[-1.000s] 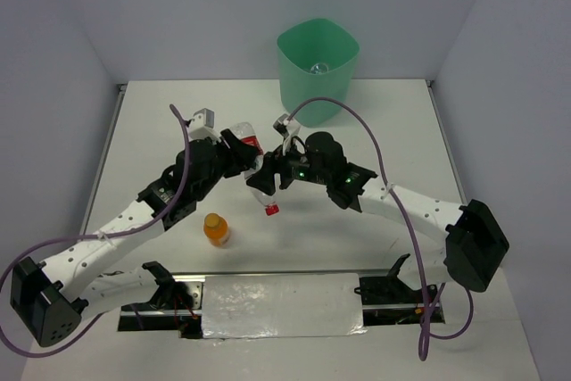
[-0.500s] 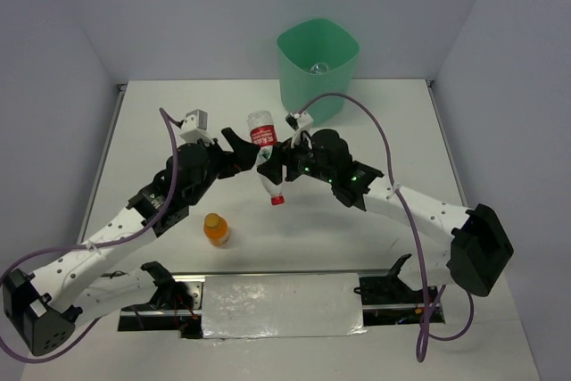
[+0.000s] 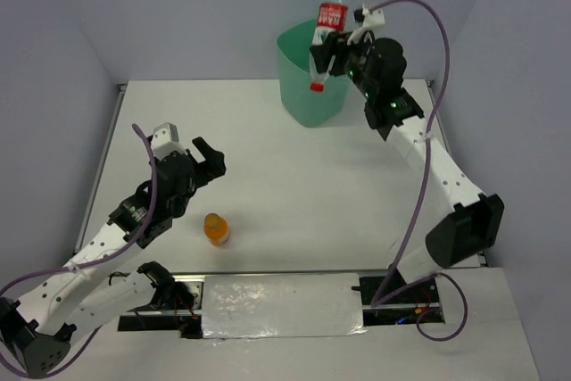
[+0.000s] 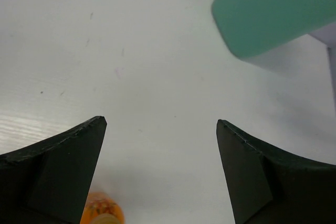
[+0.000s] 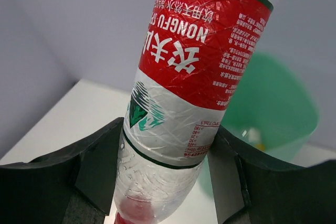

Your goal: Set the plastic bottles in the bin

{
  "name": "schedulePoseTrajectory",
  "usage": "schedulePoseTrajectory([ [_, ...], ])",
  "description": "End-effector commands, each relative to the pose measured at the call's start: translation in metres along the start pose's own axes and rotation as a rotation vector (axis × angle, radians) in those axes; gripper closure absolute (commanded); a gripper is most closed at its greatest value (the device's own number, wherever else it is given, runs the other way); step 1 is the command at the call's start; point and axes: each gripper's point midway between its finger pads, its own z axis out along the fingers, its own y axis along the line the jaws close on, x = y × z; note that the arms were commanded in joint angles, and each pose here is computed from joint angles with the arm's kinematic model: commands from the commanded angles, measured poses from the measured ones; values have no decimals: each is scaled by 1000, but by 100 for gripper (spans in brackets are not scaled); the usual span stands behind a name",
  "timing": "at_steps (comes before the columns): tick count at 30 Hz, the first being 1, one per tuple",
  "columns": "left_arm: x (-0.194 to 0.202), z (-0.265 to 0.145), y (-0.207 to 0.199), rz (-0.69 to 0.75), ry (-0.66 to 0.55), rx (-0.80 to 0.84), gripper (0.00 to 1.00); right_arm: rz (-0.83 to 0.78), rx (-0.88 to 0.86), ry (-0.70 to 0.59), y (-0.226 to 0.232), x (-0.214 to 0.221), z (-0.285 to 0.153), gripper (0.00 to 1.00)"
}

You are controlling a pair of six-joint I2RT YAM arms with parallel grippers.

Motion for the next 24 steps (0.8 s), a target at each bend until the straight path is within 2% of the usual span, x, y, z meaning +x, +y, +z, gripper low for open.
schedulePoseTrajectory([
  [1, 10, 6, 21, 64, 34, -26, 1, -118, 170, -95, -44, -35, 33, 58],
  [2, 19, 7, 19, 73, 68, 8, 1, -135, 194, -155, -48, -62, 40, 56],
  [3, 19, 8, 18, 88, 70, 25, 1, -139, 273, -102, -70, -40, 61, 56],
  [4, 19, 10, 21, 91, 74, 23, 1, -141, 299, -168, -71, -74, 65, 55],
  [5, 25, 11, 22, 97, 93, 28, 1, -187, 328, -164, -78, -76, 73, 53],
  [6, 26, 11, 25, 100, 98, 17, 1, -199, 383, -127, -95, -52, 94, 52],
  [7, 28, 12, 29, 95, 102, 4, 1, -203, 402, -174, -97, -71, 97, 52],
  [9, 36, 12, 34, 93, 124, -16, 1, -218, 465, -157, -117, -45, 124, 52],
  [10, 39, 12, 36, 89, 136, -20, 1, -216, 530, -219, -124, -70, 122, 48],
  [11, 43, 12, 38, 91, 150, -26, 1, -245, 561, -214, -132, -67, 128, 45],
  [12, 47, 12, 37, 90, 168, -19, 1, -262, 580, -170, -141, -41, 144, 44],
  [15, 57, 11, 40, 90, 209, -25, 1, -286, 544, -141, -140, -32, 149, 35],
  [16, 62, 10, 44, 92, 230, -40, 1, -280, 519, -77, -140, -3, 152, 25],
  [17, 64, 8, 46, 83, 243, -49, 1, -269, 502, -138, -133, -24, 144, 16],
  [19, 74, 5, 48, 78, 289, -54, 1, -266, 458, -109, -126, -14, 141, 0],
  [22, 82, -1, 54, 75, 331, -77, 1, -259, 412, -92, -112, -31, 129, 0],
  [24, 84, -4, 59, 69, 342, -96, 1, -252, 393, -51, -108, -27, 122, 0],
])
